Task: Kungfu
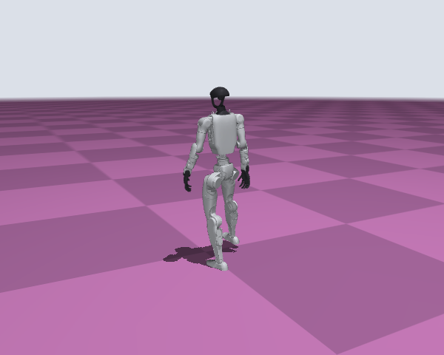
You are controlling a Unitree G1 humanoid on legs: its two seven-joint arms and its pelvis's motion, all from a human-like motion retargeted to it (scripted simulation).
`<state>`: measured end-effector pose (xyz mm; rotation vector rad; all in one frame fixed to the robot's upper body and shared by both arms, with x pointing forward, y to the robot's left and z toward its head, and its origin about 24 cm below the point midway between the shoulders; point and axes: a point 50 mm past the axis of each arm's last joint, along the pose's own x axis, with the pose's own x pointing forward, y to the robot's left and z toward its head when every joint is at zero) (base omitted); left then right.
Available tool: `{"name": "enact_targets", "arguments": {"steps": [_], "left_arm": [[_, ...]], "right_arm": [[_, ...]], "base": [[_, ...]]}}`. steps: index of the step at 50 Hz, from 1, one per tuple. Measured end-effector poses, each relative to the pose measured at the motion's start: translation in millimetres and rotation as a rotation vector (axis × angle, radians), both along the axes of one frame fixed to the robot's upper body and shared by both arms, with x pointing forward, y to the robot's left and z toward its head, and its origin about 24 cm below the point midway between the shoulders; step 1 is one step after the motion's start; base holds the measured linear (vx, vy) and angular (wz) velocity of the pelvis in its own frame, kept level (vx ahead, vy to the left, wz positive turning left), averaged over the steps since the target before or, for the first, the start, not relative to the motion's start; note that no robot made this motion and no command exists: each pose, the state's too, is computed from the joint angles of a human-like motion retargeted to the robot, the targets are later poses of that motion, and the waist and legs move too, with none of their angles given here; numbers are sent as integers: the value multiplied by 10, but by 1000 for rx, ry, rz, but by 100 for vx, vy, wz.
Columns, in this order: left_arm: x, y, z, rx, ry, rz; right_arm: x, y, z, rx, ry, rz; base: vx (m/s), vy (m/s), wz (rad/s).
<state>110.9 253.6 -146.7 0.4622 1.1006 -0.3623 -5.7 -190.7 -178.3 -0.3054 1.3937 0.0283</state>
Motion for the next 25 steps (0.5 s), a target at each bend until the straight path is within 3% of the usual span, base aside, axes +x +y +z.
{"name": "enact_targets", "arguments": {"steps": [8, 13, 19, 25], "left_arm": [[-608, 79, -118, 70, 160, 63], [-1254, 103, -169, 134, 432, 234], [-1748, -414, -232, -27, 491, 713], [-1725, -472, -253, 37, 452, 662]], "right_arm": [[196, -65, 4, -68, -15, 71], [278, -54, -4, 103, 32, 35], [627, -331, 78, 176, 72, 71], [763, -573, 167, 89, -137, -69]], "base": [[12, -82, 98], [-7, -78, 68], [-11, -31, 48], [-4, -15, 61]]}}
